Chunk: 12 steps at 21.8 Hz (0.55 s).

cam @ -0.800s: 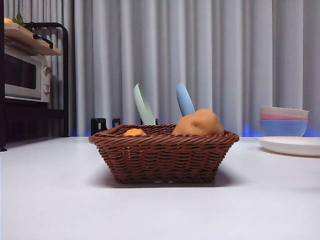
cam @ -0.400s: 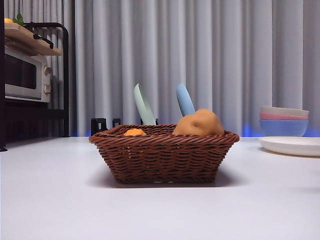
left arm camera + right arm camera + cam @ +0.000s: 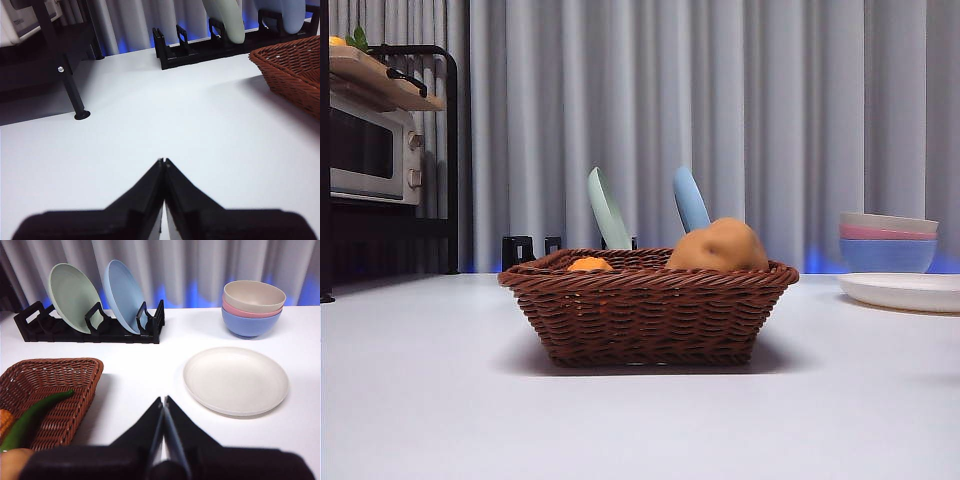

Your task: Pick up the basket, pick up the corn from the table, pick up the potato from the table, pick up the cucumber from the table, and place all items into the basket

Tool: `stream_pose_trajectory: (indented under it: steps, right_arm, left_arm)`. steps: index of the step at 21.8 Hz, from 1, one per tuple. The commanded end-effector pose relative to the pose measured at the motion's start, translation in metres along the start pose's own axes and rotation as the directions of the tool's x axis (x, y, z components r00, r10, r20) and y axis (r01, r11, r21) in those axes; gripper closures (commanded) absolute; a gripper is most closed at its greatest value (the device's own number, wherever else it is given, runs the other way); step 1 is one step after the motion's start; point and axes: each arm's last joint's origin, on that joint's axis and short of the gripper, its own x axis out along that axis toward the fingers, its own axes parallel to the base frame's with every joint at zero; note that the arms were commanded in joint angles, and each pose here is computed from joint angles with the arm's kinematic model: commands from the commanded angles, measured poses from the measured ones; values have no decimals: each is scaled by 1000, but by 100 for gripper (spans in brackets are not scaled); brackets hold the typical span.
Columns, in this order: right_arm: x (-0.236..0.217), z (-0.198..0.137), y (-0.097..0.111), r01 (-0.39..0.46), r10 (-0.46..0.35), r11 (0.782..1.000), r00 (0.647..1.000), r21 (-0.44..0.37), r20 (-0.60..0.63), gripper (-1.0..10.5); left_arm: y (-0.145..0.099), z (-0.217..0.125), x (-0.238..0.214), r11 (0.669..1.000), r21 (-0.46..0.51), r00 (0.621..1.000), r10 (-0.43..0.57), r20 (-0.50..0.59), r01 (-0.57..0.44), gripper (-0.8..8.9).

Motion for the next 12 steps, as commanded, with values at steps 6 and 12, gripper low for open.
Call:
stream_pose_trajectory:
  steps: [6, 12]
  right_arm:
    - [0, -1, 0, 1, -1, 1000, 1000, 6, 1, 963]
    - [0, -2, -3, 87, -89, 974, 996, -207, -1, 963]
  left_arm:
    - [0, -4, 1, 1000, 12, 1000, 3, -12, -3, 816]
    - [0, -4, 1, 1000, 11, 1000, 3, -12, -3, 816]
